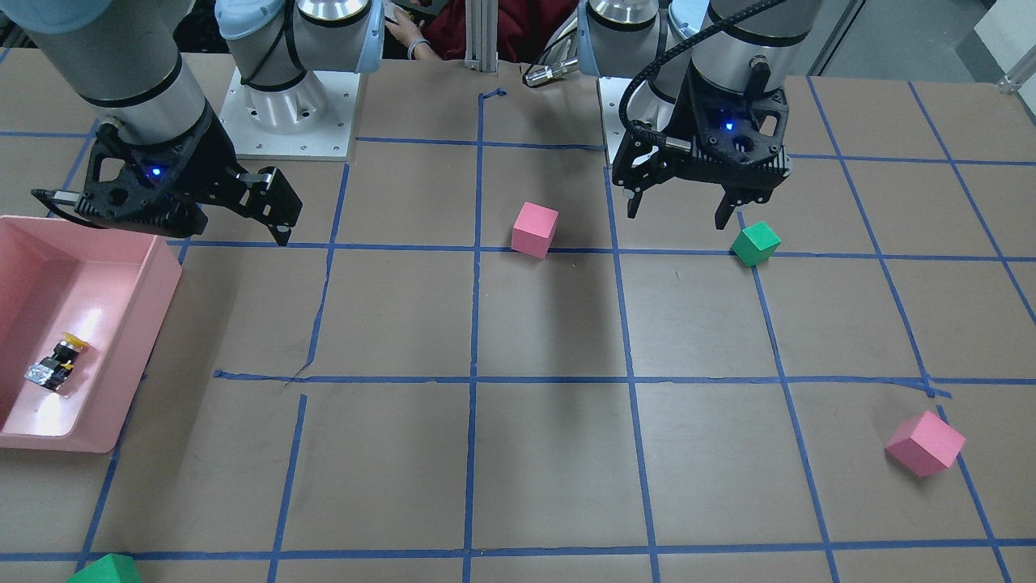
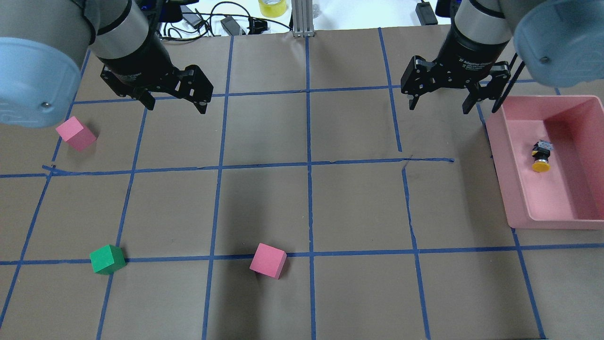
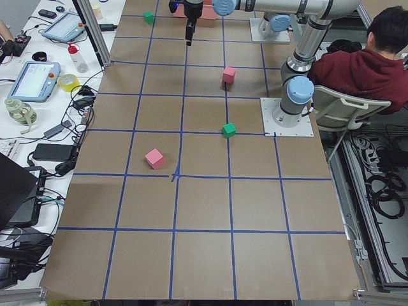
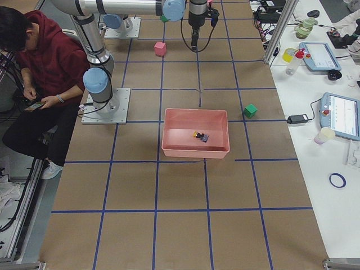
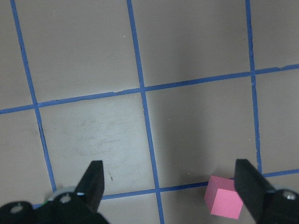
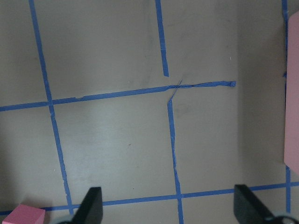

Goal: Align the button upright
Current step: 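Move the right gripper over the pink tray toward the yellow-capped button, then lower the right gripper into the tray around the button switch, then close the right gripper on the button and lift it out, then carry the held button with the right gripper toward the table center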

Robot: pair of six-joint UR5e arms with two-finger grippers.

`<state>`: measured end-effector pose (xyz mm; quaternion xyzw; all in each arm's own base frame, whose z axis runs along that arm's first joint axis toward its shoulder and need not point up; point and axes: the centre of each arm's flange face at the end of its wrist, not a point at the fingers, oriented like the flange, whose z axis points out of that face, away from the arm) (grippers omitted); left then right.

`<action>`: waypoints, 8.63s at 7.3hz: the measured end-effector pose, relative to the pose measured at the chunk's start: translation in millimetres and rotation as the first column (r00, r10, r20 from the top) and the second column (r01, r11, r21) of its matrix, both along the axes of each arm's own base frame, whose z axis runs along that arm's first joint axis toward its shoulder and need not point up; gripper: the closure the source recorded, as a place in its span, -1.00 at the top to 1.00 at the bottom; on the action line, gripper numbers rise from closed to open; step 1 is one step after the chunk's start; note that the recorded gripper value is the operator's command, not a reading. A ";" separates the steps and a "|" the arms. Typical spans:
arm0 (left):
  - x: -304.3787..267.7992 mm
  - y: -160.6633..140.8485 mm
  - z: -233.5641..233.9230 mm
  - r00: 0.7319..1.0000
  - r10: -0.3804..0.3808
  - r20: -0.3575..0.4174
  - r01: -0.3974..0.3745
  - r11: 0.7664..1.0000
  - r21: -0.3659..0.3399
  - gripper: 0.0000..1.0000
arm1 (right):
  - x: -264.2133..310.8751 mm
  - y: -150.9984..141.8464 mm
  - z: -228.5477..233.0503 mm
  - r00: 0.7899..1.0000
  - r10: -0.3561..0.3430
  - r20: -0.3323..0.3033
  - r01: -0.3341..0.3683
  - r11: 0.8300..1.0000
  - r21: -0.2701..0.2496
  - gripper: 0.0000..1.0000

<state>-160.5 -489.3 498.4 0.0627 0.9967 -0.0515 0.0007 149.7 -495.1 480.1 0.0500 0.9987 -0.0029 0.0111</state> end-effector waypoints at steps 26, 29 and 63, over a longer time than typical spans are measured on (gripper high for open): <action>10.5 1.6 8.1 1.000 0.024 0.006 -0.024 1.000 -0.016 1.00 | -351.3 -30.7 -228.7 0.977 -0.142 -0.158 0.146 0.989 0.014 1.00; 10.3 1.6 8.2 1.000 0.025 0.006 -0.025 1.000 -0.017 1.00 | -357.3 -29.7 -264.1 0.982 -0.131 -0.138 0.141 0.988 0.059 1.00; 10.4 -0.1 10.0 1.000 0.022 0.006 -0.022 0.999 -0.037 1.00 | 251.5 -124.7 -271.9 0.994 0.094 -0.062 -0.097 0.993 -0.061 -1.00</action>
